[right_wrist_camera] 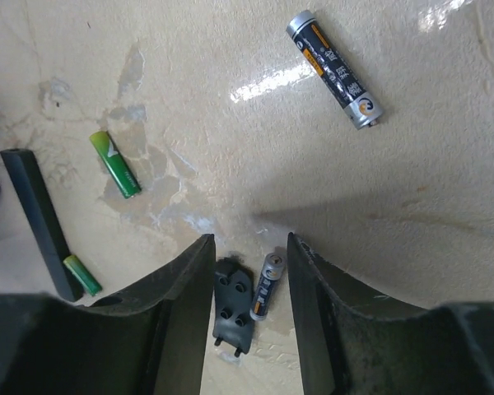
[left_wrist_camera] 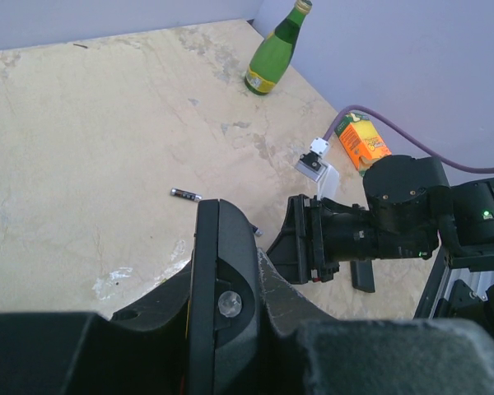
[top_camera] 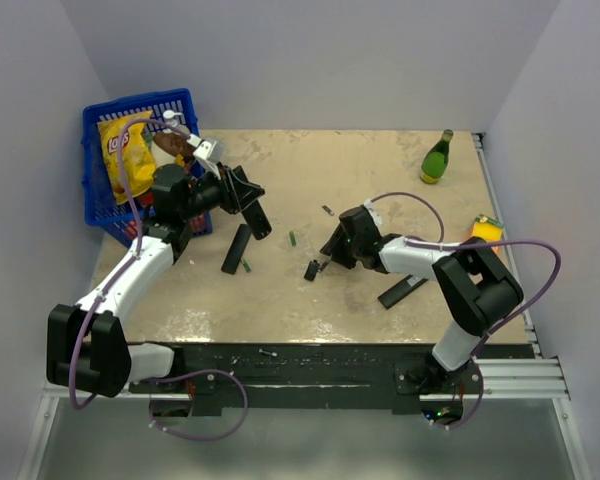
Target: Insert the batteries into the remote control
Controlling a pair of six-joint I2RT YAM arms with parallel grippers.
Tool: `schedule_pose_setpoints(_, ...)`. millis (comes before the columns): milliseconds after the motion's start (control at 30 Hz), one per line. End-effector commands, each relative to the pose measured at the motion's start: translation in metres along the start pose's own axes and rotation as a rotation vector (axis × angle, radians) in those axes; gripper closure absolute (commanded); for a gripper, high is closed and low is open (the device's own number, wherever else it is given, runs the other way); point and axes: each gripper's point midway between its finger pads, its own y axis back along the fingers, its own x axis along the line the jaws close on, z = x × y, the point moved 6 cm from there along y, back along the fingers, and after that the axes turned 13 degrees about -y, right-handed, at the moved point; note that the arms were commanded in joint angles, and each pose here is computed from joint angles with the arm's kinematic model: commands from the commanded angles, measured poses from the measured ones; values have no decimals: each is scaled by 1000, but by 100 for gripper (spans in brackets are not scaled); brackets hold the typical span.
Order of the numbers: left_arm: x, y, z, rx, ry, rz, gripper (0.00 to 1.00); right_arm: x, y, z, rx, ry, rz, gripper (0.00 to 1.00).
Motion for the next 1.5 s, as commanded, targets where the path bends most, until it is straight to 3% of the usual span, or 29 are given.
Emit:
schedule_pose_setpoints(0,-5,2,10,-43,-29,-23,100,-10,2,4,-38,146,-97,57)
schedule_pose_setpoints(367,-5,2,10,-45,-28,-25,100,-4,2,-9,-13,284,-163,65)
schedule_pose_setpoints(633,-6,2,10,-46,-24,-30,100,2,14,2,-132,362,-230,62)
schedule_pose_setpoints(767,-6,2,10,-46,-24,-27,100,12,29,8,-159,345,-218,61)
schedule_pose_setpoints(1000,-7,2,10,-48,-25,-30,100,-12,33,-10,-55,240,-230,60)
schedule_pose_setpoints(1467,-7,1,8,-39,-40,-20,100,-37,29,-26,-7,222,-311,71)
